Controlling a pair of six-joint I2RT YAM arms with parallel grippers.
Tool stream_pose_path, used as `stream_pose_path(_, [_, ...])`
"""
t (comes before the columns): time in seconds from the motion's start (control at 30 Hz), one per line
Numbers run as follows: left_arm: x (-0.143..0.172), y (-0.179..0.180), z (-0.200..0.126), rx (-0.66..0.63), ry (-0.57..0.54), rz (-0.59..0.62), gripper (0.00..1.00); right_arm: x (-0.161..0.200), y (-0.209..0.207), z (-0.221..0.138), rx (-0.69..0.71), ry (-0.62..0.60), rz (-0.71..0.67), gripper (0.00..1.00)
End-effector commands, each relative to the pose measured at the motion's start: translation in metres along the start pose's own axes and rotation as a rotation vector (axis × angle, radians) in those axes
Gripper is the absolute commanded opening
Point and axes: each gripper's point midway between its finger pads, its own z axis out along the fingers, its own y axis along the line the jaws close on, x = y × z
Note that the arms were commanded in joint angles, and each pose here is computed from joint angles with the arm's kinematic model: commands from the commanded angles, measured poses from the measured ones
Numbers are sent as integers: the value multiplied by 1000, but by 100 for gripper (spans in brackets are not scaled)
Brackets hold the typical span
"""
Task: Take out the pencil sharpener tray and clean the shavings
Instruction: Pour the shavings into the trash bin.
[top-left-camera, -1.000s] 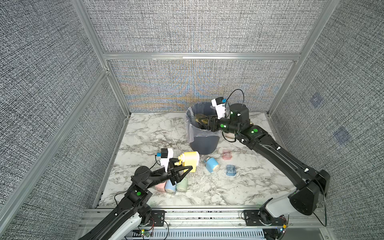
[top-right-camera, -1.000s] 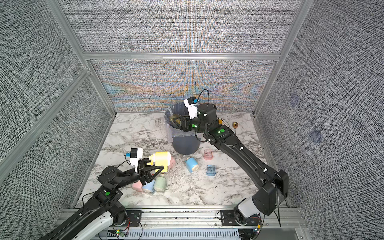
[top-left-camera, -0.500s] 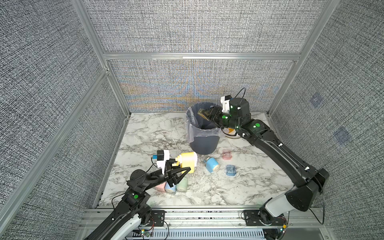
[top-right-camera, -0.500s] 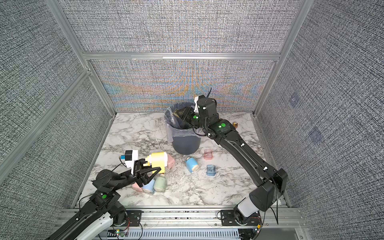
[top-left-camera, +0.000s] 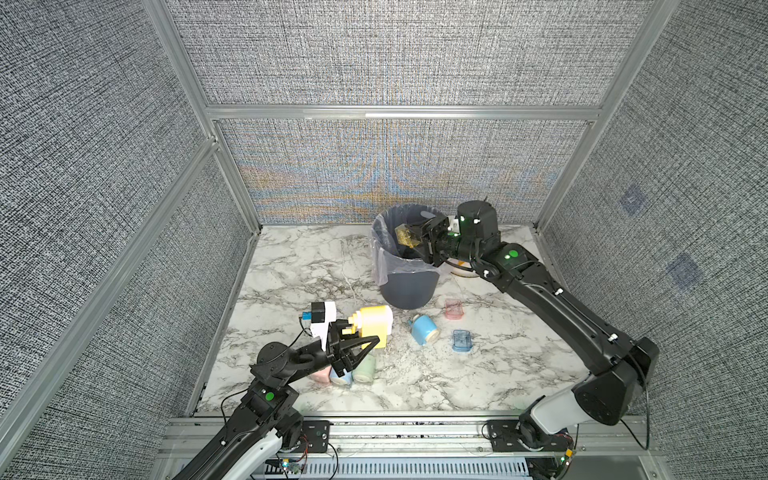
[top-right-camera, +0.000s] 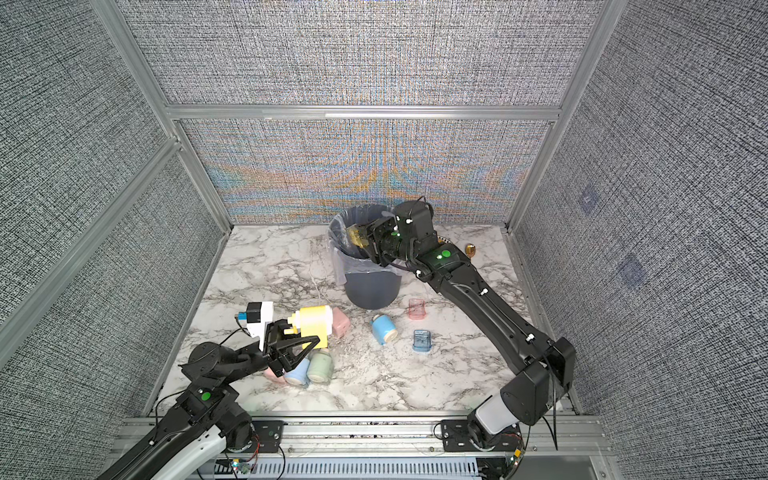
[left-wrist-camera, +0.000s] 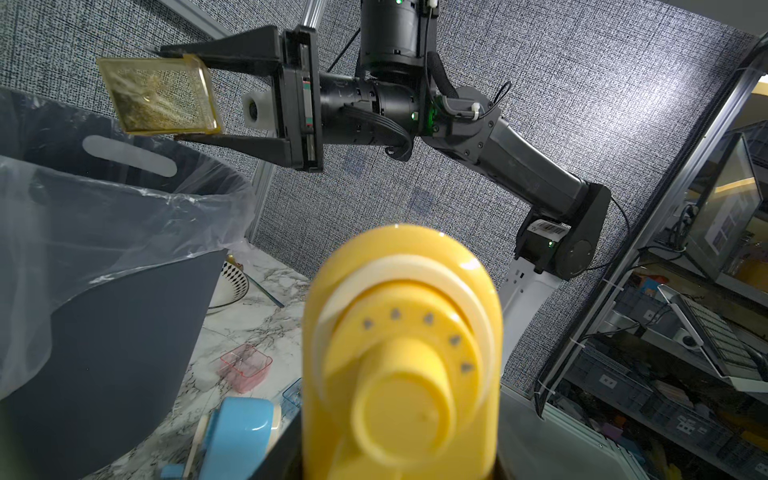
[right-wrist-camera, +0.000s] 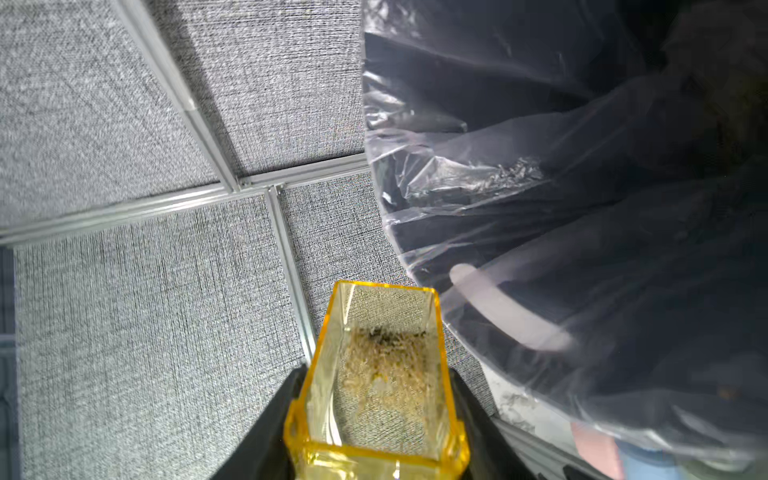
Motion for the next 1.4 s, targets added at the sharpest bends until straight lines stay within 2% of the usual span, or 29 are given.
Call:
stream_pose_path(0.0, [-6, -3, 0, 10, -22, 11, 9, 0, -2, 6, 0, 19, 171, 9])
stream_pose_path(0.3, [-8, -3, 1, 9, -19, 3, 9, 3, -14, 28, 23, 90, 278, 7])
stream_pose_path(0.5, [-9, -3, 2, 6, -19, 3, 9, 5, 22, 15, -42, 94, 256, 7])
stream_pose_path(0.57, [-9, -3, 3, 9, -17, 1, 9, 1, 21, 11, -44, 78, 258, 7])
stream_pose_path(0.73, [-8, -2, 2, 4, -21, 0, 9, -17, -33, 8, -5, 55, 355, 7])
stream_pose_path(0.83, [-7, -1, 2, 2, -18, -3, 9, -20, -51, 9, 13, 59, 396, 6])
stream_pose_path(1.13, [-9, -1, 4, 9, -22, -9, 9, -14, 28, 0, -93, 94, 303, 5])
stream_pose_path(1.23, [-9, -2, 3, 6, -26, -8, 9, -14, 28, -1, -88, 98, 304, 5])
stream_pose_path(1.37, [-8, -1, 1, 1, -26, -10, 9, -16, 2, -2, -79, 105, 365, 4])
